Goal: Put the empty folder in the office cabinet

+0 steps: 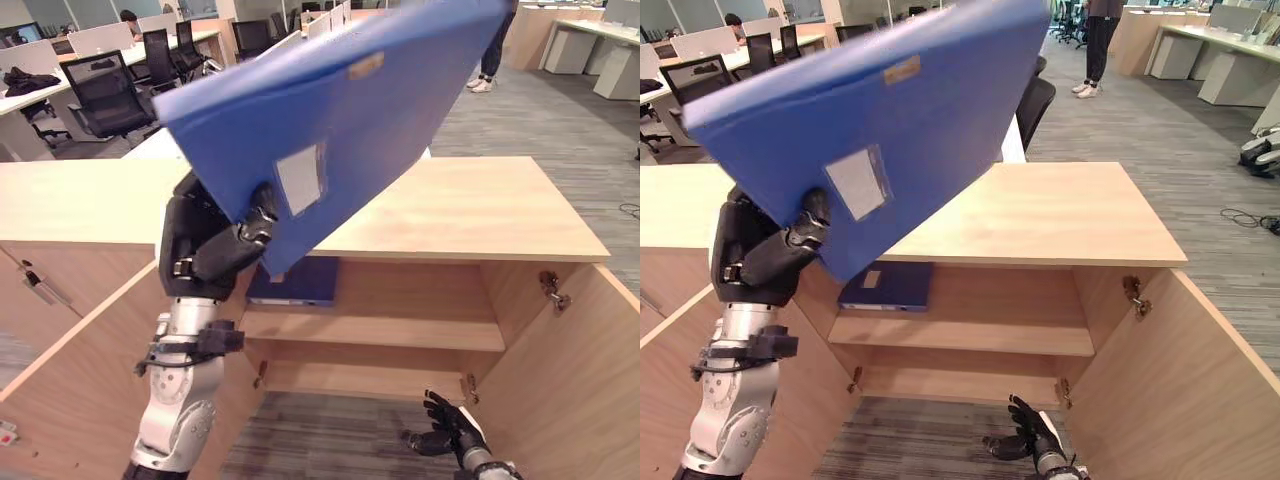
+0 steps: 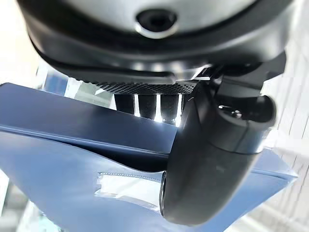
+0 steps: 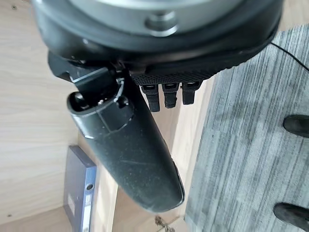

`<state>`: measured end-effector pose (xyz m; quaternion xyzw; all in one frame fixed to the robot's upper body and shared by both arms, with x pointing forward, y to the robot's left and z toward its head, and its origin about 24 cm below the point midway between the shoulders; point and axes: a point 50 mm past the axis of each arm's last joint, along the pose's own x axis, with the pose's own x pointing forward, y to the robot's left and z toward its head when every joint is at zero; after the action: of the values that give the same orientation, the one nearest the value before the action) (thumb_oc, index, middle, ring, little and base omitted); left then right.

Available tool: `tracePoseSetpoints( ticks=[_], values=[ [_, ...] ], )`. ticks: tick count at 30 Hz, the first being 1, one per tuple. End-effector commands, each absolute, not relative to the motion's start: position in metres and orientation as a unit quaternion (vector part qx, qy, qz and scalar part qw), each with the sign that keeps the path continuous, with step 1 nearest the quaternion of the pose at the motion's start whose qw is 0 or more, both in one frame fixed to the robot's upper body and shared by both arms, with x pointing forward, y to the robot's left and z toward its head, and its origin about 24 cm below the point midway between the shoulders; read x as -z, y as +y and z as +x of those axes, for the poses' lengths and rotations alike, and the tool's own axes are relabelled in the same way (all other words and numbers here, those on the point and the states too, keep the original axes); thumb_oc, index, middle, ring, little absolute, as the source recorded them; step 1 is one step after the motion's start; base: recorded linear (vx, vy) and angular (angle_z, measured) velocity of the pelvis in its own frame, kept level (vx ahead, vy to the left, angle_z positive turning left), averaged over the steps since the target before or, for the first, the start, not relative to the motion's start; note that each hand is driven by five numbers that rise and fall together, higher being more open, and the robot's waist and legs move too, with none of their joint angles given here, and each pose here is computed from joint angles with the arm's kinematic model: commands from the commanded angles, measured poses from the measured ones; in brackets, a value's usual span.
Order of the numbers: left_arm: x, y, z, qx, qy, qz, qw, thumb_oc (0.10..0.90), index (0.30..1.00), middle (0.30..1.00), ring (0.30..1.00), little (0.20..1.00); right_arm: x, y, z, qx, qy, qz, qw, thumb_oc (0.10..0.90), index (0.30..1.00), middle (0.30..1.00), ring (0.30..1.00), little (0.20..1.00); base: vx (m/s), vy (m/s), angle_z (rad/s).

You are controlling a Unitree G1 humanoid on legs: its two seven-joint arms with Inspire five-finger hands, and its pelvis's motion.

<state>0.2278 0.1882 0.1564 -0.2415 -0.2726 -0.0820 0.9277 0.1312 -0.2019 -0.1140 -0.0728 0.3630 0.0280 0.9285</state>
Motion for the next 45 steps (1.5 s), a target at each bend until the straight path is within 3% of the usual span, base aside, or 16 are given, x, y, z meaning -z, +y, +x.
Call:
tracePoseSetpoints(
  ticks=[1, 5, 6, 9, 11, 18, 26, 30, 37, 45],
  values=[
    [-0.205, 0.189, 0.221, 0.141, -0.398, -0.293, 0.858, 0.400, 0.300, 0.300, 0.300, 0.300, 0.091, -0.186, 0.179, -0.056, 0.274, -0.061, 0.958, 0.800, 0.900, 0.900, 0.900, 0.900, 0.04, -0.007, 0.00],
    [-0.185, 0.193, 0.224, 0.130, -0.344, -0.314, 0.875, 0.400, 0.300, 0.300, 0.300, 0.300, 0.086, -0.183, 0.183, -0.053, 0.262, -0.026, 0.963, 0.800, 0.900, 0.900, 0.900, 0.900, 0.02, -0.003, 0.00],
    [-0.175, 0.195, 0.224, 0.127, -0.322, -0.324, 0.881, 0.400, 0.300, 0.300, 0.300, 0.300, 0.082, -0.176, 0.185, -0.053, 0.251, 0.041, 0.966, 0.800, 0.900, 0.900, 0.900, 0.900, 0.00, 0.000, 0.00],
    [-0.170, 0.195, 0.225, 0.125, -0.310, -0.331, 0.882, 0.400, 0.300, 0.300, 0.300, 0.300, 0.078, -0.171, 0.188, -0.054, 0.242, 0.090, 0.965, 0.800, 0.900, 0.900, 0.900, 0.900, 0.00, 0.000, 0.00],
    [-0.156, 0.193, 0.226, 0.135, -0.268, -0.353, 0.886, 0.400, 0.300, 0.300, 0.300, 0.300, 0.059, -0.143, 0.194, -0.105, 0.202, 0.278, 0.933, 0.800, 0.900, 0.900, 0.900, 0.900, 0.00, 0.000, 0.00],
    [-0.128, 0.194, 0.222, 0.158, -0.196, -0.373, 0.893, 0.400, 0.300, 0.300, 0.300, 0.300, 0.013, -0.115, 0.200, -0.222, 0.121, 0.423, 0.870, 0.800, 0.900, 0.900, 0.900, 0.900, 0.00, 0.000, 0.00],
    [-0.097, 0.201, 0.221, 0.174, -0.128, -0.376, 0.901, 0.400, 0.300, 0.300, 0.300, 0.300, -0.025, -0.099, 0.209, -0.277, 0.048, 0.493, 0.823, 0.800, 0.900, 0.900, 0.900, 0.900, 0.00, 0.000, 0.00],
    [-0.093, 0.196, 0.221, 0.234, -0.100, -0.346, 0.903, 0.400, 0.300, 0.300, 0.300, 0.300, -0.052, -0.083, 0.217, -0.332, 0.005, 0.501, 0.799, 0.800, 0.900, 0.900, 0.900, 0.900, 0.00, 0.000, 0.00],
    [-0.095, 0.189, 0.219, 0.294, -0.079, -0.317, 0.898, 0.400, 0.300, 0.300, 0.300, 0.300, -0.079, -0.070, 0.223, -0.382, -0.037, 0.487, 0.784, 0.800, 0.900, 0.900, 0.900, 0.900, 0.00, 0.000, 0.00],
    [-0.091, 0.189, 0.219, 0.301, -0.067, -0.313, 0.898, 0.400, 0.300, 0.300, 0.300, 0.300, -0.095, -0.062, 0.226, -0.396, -0.064, 0.499, 0.768, 0.800, 0.900, 0.900, 0.900, 0.900, 0.00, 0.000, 0.00]
  ],
)
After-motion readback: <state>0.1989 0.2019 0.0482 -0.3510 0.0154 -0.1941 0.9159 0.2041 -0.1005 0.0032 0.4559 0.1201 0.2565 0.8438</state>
